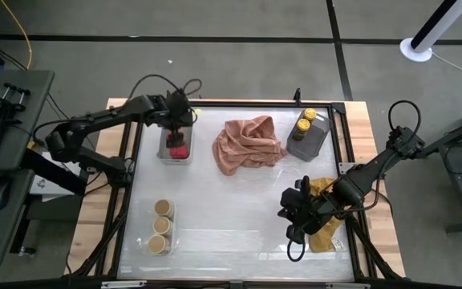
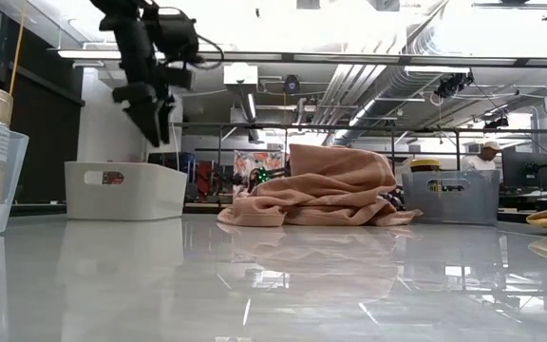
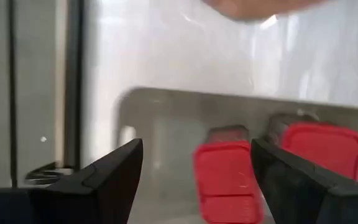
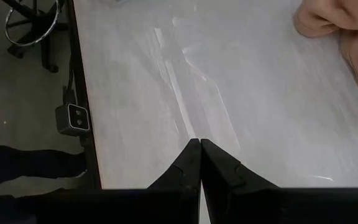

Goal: Sort spices by type
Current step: Put the red seasoning can into the gray bin

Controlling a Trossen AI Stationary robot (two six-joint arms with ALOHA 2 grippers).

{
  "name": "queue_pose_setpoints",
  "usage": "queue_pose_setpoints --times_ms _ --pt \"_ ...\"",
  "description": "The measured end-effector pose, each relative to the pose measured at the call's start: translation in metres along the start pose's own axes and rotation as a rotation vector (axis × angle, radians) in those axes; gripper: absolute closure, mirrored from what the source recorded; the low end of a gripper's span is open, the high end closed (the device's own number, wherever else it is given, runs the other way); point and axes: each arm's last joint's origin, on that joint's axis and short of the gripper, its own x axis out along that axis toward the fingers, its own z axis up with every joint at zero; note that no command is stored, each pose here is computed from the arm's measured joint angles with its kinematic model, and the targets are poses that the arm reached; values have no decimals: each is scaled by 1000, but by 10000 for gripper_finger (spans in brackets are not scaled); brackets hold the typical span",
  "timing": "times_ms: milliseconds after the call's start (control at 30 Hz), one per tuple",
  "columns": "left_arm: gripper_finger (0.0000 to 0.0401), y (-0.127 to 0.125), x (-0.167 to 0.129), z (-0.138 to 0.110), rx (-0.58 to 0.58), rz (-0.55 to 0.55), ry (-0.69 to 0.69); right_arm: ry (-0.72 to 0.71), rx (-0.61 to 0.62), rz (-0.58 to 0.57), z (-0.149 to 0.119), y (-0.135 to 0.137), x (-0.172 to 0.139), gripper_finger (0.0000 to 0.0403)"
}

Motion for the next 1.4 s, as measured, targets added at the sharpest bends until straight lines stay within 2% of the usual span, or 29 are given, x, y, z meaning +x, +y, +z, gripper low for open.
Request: queue_pose_setpoints --times_ms 133,200,267,367,467,533,633,733,1033,1167,1400 --pt "117 8 -22 -5 -43 45 -47 1 -13 -1 0 0 0 403" --pt "123 9 -28 -13 -85 43 -22 2 -14 -3 0 0 0 403" --pt "146 9 -30 -23 -137 23 34 2 -21 -3 0 0 0 403" --pt "224 7 -30 -37 -218 0 111 2 -42 -3 0 0 0 403" --pt "346 0 -21 -49 -248 -21 160 0 -49 -8 0 -1 0 403" --pt "383 -7 -12 -56 -264 -38 195 1 -49 -9 0 -1 0 403" --pt "394 -15 6 -65 -282 -52 259 1 -50 -10 0 -1 0 403" --pt "398 -18 18 -68 -323 -18 295 1 -49 -9 0 -1 0 403" --pt "401 -14 24 -62 -338 22 219 1 -48 -9 0 -1 0 403" --pt "401 -14 26 -59 -279 -22 172 1 -44 -9 0 -1 0 403" --pt "401 -14 34 -56 -226 -43 188 1 -41 -9 0 -1 0 403"
